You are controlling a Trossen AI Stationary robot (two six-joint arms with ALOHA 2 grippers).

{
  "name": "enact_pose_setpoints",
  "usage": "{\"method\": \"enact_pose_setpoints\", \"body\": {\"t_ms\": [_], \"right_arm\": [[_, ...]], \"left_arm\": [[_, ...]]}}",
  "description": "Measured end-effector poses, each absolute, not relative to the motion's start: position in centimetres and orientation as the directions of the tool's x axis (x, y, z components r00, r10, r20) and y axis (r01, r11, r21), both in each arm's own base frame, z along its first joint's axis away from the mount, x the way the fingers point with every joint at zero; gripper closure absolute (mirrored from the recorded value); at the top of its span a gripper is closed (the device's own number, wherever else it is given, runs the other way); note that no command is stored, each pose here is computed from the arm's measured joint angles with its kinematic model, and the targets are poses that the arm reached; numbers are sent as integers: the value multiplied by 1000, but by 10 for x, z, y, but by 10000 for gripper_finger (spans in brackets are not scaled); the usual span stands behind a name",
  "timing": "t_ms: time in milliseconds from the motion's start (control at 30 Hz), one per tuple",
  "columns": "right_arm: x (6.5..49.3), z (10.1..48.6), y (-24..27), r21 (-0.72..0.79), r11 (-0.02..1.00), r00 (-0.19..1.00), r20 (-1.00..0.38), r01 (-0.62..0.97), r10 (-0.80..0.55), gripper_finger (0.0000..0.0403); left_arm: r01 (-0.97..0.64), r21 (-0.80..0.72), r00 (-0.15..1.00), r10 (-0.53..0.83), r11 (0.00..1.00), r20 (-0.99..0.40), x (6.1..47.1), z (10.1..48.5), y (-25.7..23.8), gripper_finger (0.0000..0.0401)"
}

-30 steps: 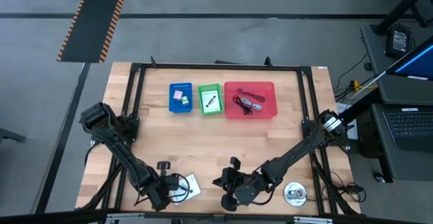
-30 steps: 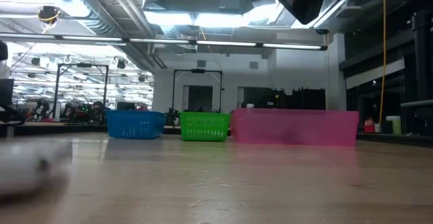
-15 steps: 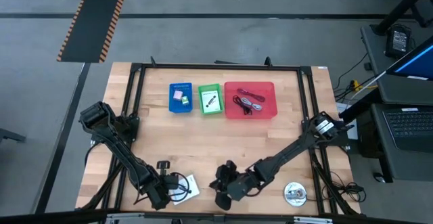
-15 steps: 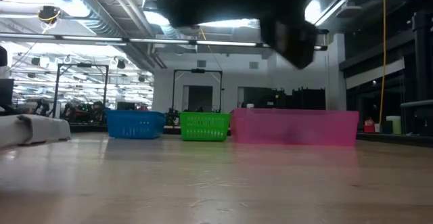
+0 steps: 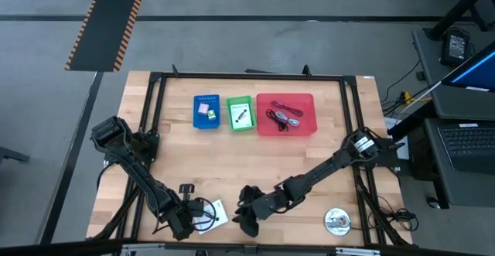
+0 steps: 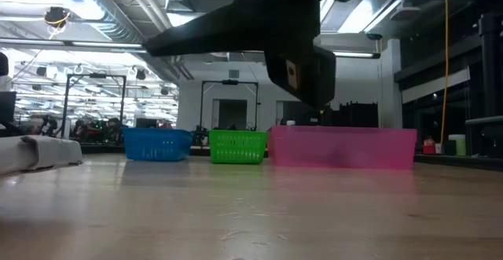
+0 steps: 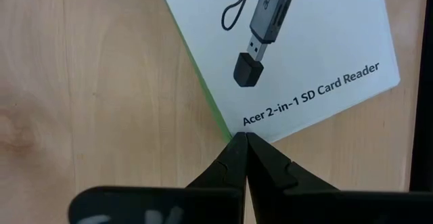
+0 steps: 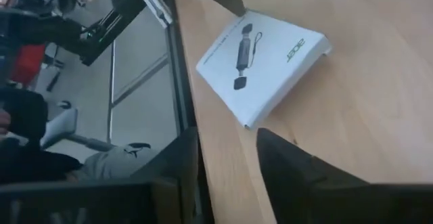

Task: Pick and place items into bin
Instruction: Put the card reader box into the green bin

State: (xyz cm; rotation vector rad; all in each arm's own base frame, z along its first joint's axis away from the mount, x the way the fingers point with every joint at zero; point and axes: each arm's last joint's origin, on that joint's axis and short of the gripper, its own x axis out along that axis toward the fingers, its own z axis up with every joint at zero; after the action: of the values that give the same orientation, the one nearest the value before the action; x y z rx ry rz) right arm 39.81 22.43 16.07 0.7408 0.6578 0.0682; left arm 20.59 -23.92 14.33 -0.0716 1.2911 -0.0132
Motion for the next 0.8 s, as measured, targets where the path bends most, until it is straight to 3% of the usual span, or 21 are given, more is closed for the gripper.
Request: {"method": "enact_pose_setpoints", "body": {"t_ms": [233, 467, 800], "right_arm": [[401, 155, 220, 690, 684, 795, -543, 239, 271, 236], [406, 121, 218, 709, 621, 748, -600, 333, 283, 221], [419, 108, 212, 757, 586, 800, -527, 289, 287, 220]], "left_arm": [[-31, -57, 279, -46, 998, -959, 206, 143, -239, 398], [-32, -55, 281, -43, 998, -959, 206, 143, -239, 398], [-32, -53, 281, -42, 998, -959, 206, 143, -239, 398]]}}
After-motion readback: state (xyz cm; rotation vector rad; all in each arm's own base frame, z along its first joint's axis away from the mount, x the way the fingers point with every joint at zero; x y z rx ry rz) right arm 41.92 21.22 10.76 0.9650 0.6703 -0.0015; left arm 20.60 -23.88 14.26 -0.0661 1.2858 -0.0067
